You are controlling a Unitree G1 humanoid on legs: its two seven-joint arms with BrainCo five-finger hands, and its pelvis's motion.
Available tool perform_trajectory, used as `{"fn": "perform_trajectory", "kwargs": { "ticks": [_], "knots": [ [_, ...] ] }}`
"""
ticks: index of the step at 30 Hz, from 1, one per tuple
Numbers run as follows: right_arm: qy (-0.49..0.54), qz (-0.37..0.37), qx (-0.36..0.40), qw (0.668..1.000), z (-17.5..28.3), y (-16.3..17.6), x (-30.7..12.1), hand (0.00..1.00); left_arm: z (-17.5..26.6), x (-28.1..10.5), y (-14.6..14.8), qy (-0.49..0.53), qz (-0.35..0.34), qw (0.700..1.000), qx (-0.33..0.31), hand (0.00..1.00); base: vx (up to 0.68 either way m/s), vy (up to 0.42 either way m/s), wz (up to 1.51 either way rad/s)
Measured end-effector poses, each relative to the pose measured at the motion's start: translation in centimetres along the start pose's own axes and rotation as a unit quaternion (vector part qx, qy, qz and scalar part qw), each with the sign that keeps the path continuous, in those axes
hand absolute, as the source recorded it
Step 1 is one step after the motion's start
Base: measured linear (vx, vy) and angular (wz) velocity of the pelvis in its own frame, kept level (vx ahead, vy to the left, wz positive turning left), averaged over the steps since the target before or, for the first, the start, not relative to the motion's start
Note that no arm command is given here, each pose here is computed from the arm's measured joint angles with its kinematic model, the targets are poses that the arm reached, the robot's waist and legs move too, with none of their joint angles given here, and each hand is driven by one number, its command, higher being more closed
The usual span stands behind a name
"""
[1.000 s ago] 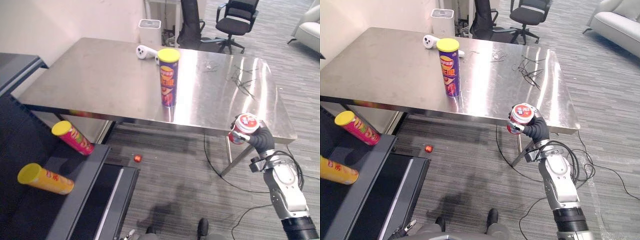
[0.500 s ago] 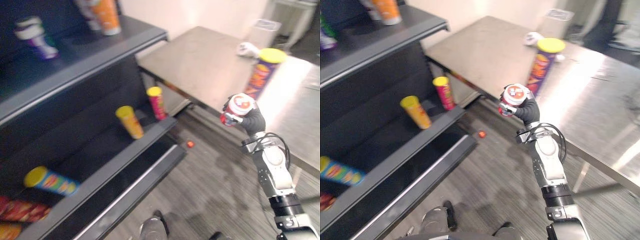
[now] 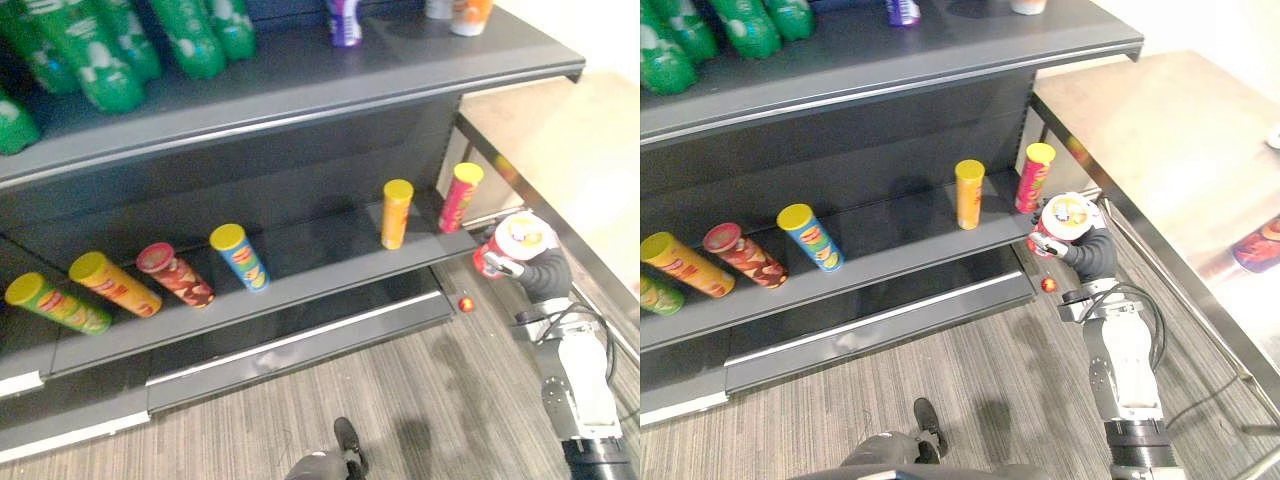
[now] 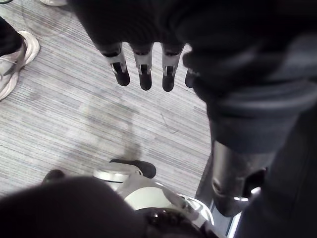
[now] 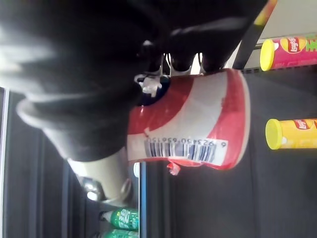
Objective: Put the gum and the chips on the shelf.
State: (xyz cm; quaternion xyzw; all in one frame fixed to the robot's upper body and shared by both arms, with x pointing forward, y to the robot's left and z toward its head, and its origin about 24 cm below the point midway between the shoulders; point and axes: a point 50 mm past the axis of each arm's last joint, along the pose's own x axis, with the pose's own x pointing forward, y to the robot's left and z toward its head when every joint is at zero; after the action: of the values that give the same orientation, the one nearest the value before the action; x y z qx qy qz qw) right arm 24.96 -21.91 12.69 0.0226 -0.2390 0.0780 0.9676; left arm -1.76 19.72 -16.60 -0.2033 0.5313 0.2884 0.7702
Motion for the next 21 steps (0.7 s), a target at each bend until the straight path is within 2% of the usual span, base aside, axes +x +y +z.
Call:
{"fn": "perform_trajectory", "kwargs": {
  "ticks": [7,15,18,21],
  "knots": [
    [-0.030,-0.019,-0.010,0.999,0.9,-0.9,-0.3,1.00,1.2,0.2,0.1,-0.014,-0.027,0.999,0.024,0.00,-0.06,0.027,0.09],
    [-0.072,0.059,0.001,0.996,2.0,1.2,1.9,1.00,2.6,0.6,-0.5,-0.037,-0.033,0.999,-0.020,0.00,-0.01,0.011,0.08],
    [-0.086,0.074,0.000,0.994,2.4,1.6,2.4,1.00,3.9,0.7,-0.8,-0.060,-0.034,0.997,-0.021,0.00,-0.02,0.009,0.74],
    [-0.078,0.062,-0.004,0.995,2.3,1.2,1.7,1.00,4.9,1.0,-0.8,-0.062,-0.038,0.997,0.003,0.00,0.02,-0.035,1.59]
  ]
}}
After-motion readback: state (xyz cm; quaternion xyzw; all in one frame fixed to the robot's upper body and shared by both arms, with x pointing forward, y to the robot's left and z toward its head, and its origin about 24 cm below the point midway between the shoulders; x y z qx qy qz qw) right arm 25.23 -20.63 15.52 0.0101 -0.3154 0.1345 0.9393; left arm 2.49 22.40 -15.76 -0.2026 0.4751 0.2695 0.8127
